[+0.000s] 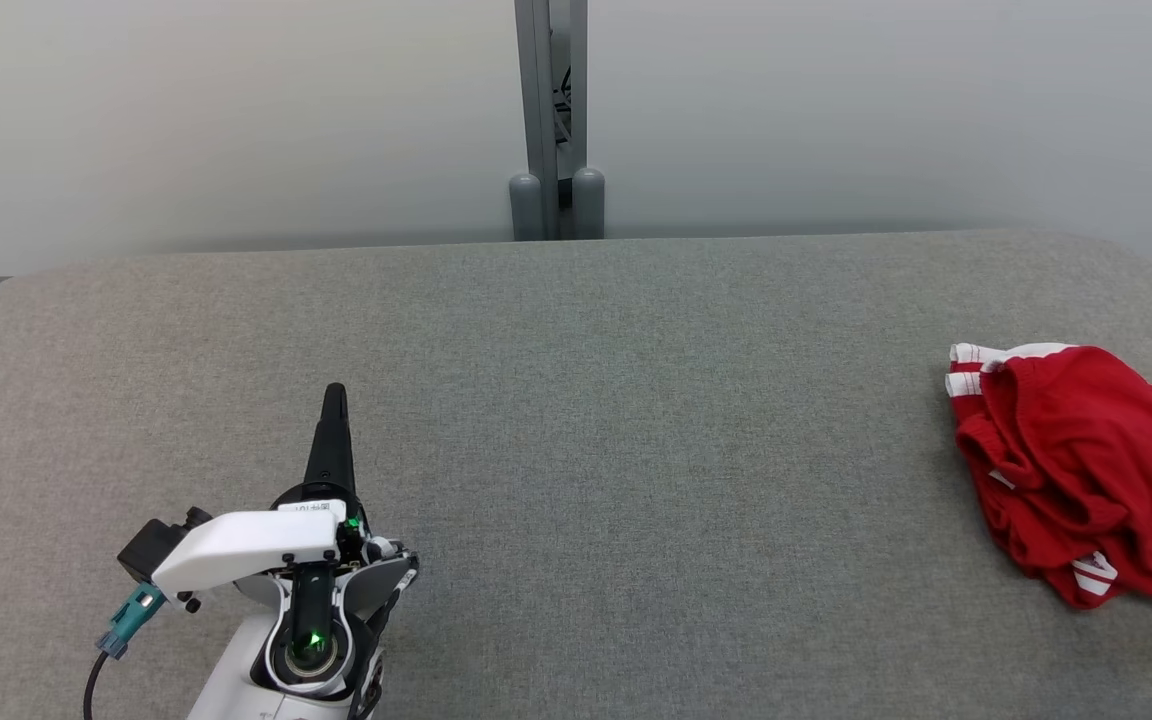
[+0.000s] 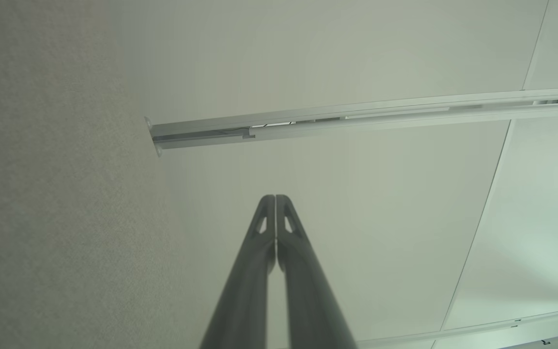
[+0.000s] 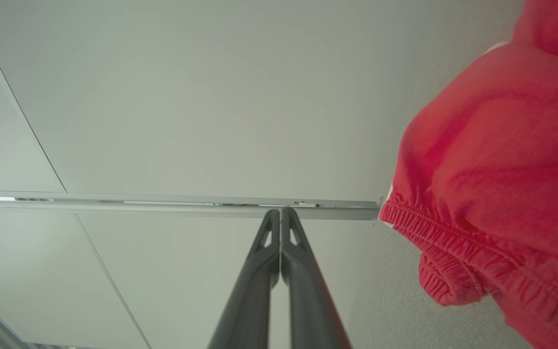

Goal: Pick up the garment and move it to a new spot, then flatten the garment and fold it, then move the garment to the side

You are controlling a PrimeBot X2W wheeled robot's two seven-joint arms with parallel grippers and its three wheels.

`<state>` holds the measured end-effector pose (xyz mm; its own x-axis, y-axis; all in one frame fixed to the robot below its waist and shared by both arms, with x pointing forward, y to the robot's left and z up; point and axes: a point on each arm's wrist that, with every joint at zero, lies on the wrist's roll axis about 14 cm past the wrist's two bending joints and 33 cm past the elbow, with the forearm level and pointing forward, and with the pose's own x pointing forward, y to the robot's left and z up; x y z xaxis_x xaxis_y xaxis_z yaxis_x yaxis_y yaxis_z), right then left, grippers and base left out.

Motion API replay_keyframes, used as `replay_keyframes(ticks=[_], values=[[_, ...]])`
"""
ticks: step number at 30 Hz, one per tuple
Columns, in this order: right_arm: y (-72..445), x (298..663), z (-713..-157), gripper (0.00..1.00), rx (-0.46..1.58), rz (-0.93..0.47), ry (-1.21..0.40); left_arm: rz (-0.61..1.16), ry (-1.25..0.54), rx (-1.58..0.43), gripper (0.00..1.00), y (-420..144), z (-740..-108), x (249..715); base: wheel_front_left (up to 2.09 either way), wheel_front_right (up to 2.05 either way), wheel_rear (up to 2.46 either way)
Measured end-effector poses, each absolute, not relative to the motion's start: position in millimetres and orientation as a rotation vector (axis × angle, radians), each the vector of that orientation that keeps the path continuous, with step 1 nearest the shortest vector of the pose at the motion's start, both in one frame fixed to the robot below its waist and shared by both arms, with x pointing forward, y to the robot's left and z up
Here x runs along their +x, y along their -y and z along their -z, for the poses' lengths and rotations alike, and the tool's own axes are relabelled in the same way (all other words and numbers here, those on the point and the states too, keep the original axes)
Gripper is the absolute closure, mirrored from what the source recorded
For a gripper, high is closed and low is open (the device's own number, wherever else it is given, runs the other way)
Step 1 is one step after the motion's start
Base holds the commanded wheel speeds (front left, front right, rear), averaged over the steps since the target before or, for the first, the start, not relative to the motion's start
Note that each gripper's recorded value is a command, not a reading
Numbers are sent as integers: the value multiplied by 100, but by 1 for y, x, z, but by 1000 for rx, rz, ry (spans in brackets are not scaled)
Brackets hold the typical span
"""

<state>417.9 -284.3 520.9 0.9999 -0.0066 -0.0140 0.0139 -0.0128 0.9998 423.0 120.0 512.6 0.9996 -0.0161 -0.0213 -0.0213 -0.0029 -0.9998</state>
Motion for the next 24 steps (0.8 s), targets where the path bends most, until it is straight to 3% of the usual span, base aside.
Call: replay_keyframes(ticks=[24], values=[[284,418,-521,100,1583,16,-7,-4,-29,-1574,100,-120,-513,423,0,0,0]])
